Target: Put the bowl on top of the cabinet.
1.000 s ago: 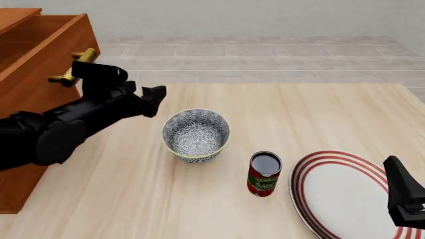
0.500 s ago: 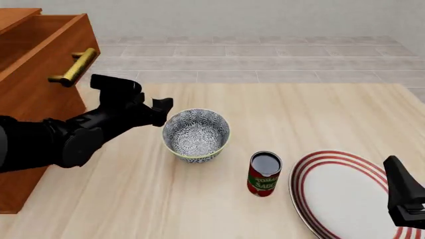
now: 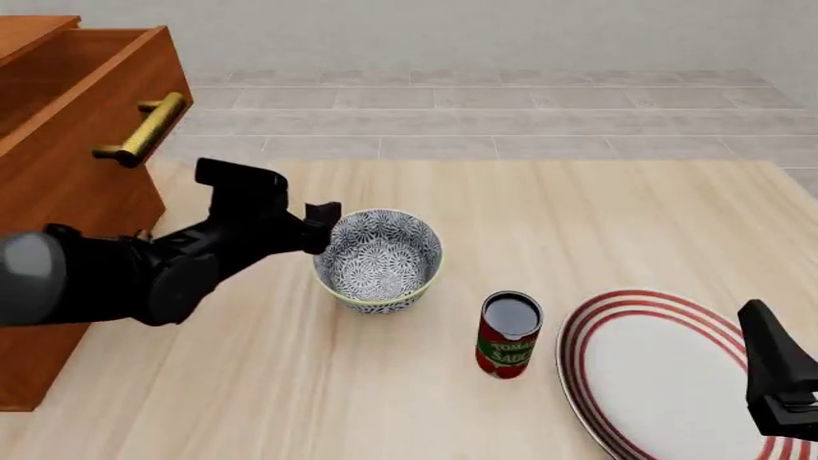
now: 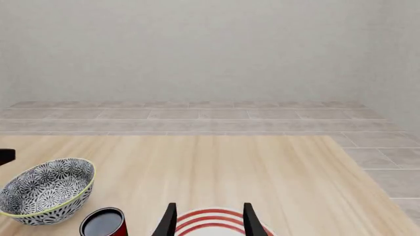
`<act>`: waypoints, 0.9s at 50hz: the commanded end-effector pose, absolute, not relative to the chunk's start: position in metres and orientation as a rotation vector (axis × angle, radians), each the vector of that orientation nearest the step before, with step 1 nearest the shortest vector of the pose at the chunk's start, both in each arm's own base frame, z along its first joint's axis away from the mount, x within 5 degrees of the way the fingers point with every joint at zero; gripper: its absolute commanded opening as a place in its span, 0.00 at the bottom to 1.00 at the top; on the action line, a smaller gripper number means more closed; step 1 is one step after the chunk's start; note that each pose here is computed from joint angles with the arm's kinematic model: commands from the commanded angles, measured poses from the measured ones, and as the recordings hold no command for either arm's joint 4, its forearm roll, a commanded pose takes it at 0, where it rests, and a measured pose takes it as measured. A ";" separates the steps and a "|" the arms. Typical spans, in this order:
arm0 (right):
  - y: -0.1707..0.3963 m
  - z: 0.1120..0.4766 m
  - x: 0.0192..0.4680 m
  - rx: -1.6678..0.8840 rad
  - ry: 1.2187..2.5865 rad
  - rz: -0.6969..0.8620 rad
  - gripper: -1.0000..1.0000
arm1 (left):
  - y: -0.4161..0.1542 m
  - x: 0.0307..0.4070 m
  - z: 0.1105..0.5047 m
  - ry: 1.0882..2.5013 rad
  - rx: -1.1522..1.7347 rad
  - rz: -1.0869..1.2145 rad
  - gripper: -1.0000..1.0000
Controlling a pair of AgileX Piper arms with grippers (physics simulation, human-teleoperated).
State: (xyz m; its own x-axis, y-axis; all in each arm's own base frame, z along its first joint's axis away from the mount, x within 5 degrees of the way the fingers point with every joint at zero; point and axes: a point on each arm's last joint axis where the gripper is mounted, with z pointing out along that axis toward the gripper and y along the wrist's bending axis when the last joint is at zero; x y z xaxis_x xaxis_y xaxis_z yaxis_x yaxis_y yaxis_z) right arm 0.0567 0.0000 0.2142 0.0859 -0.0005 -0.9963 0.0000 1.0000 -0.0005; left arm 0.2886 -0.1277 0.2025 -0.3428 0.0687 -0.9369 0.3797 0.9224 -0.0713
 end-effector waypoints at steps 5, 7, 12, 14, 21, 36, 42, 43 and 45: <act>0.000 0.214 0.057 -0.001 1.485 -0.001 1.00 | -0.129 0.297 0.188 1.929 0.323 -0.322 1.00; 0.000 0.214 0.057 0.000 1.485 0.000 1.00 | -0.129 0.297 0.187 1.929 0.324 -0.322 1.00; 0.000 0.214 0.057 0.000 1.485 0.000 1.00 | -0.129 0.300 0.184 1.935 0.319 -0.322 1.00; 0.000 0.214 0.057 0.000 1.485 0.000 1.00 | -0.129 0.301 0.183 1.939 0.318 -0.320 1.00; 0.000 0.214 0.057 0.000 1.485 0.000 1.00 | -0.131 0.306 0.177 1.953 0.312 -0.323 1.00; 0.000 0.214 0.057 0.000 1.485 0.000 1.00 | -0.135 0.311 0.164 1.980 0.308 -0.329 1.00; 0.000 0.214 0.057 -0.001 1.485 0.000 1.00 | -0.138 0.315 0.158 1.995 0.310 -0.331 1.00; 0.000 0.214 0.057 0.000 1.485 0.000 1.00 | -0.139 0.315 0.157 2.000 0.312 -0.332 1.00; 0.000 0.214 0.057 0.000 1.485 0.000 1.00 | -0.141 0.317 0.155 2.007 0.312 -0.334 1.00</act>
State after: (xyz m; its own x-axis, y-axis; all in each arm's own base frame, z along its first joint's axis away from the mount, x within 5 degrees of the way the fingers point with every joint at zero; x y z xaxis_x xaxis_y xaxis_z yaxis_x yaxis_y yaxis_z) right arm 0.0567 0.0000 0.2142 0.0859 -0.0005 -0.9963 0.0000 1.0000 -0.0005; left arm 0.3119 -0.1361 0.1637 -0.4132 0.0700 -0.9080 0.3600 0.9284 -0.0923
